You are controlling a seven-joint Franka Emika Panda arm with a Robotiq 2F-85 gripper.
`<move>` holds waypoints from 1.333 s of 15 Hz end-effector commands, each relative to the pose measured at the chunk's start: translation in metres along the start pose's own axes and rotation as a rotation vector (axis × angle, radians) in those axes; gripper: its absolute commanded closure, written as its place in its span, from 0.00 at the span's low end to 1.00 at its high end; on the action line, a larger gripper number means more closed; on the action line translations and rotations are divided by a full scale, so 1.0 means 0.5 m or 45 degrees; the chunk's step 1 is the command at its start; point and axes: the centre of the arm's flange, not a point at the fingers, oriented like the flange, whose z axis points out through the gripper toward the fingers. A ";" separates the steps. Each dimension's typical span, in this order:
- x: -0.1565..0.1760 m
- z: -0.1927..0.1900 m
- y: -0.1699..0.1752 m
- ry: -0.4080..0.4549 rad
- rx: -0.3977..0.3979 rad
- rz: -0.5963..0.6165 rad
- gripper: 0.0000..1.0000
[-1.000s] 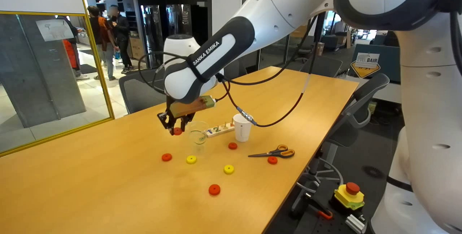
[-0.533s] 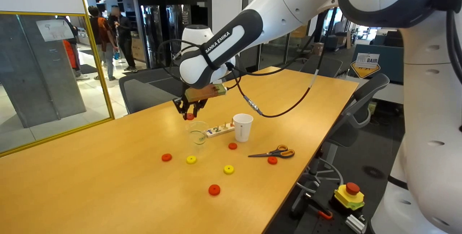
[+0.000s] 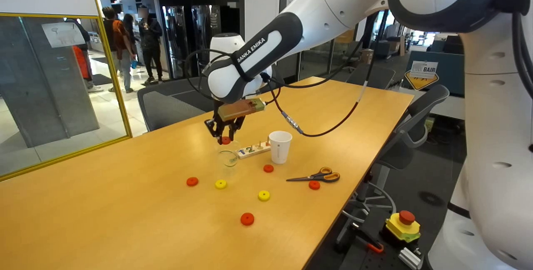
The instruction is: Pick up the coloured tiles and put them in the cups
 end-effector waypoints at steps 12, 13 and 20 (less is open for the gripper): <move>-0.042 -0.053 -0.002 -0.037 -0.024 0.106 0.00; -0.054 -0.059 -0.006 -0.040 -0.030 0.132 0.00; -0.135 -0.026 -0.068 -0.129 -0.134 0.430 0.00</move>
